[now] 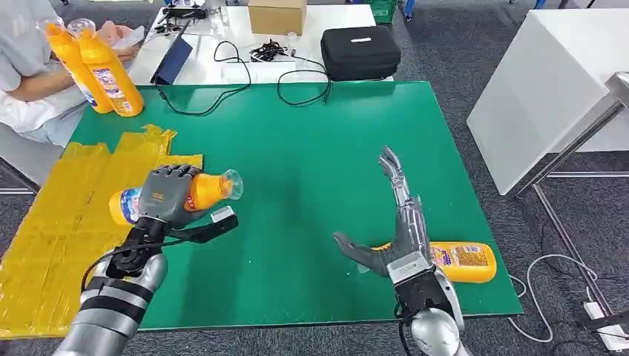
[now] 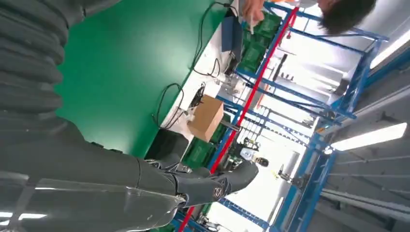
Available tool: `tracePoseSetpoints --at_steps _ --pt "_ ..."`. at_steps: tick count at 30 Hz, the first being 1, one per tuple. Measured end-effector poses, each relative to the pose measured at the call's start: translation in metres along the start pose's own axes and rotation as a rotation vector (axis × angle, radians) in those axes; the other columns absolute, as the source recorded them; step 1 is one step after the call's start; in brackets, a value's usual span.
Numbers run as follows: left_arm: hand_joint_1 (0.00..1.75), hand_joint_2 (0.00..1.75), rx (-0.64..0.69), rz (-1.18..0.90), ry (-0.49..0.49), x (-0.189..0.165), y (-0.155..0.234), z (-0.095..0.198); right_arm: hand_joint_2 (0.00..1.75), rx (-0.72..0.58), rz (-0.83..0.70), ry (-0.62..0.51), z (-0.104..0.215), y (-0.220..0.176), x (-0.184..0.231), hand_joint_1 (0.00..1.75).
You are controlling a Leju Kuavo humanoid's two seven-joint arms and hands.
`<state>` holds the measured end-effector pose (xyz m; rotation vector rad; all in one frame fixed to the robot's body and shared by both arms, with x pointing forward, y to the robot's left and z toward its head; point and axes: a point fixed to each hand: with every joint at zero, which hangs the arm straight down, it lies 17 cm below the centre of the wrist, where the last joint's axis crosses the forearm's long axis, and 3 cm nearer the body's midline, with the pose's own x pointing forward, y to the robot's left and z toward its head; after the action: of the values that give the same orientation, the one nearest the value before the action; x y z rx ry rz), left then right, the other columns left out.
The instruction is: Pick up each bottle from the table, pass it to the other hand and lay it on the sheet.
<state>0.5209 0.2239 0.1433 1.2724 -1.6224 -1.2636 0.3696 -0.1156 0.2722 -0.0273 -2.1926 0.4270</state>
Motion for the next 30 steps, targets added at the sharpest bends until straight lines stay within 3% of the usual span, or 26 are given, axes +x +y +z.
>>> tracePoseSetpoints --at_steps 5,12,21,30 --pt "1.75 1.75 -0.134 0.0 0.078 -0.031 -0.044 -0.002 1.75 0.009 0.014 0.012 0.005 -0.001 -0.004 0.0" --pt "1.75 1.75 -0.231 -0.04 0.256 -0.1 -0.064 0.003 1.75 0.01 0.033 0.035 0.013 -0.004 -0.012 0.0" --pt "1.75 1.75 -0.281 -0.062 0.303 -0.122 -0.075 0.012 1.75 0.012 0.039 0.04 0.015 -0.006 -0.014 0.0" --pt "1.75 1.75 -0.424 -0.251 0.461 -0.176 -0.087 0.038 1.75 0.028 0.05 0.051 0.015 -0.004 -0.017 0.0"
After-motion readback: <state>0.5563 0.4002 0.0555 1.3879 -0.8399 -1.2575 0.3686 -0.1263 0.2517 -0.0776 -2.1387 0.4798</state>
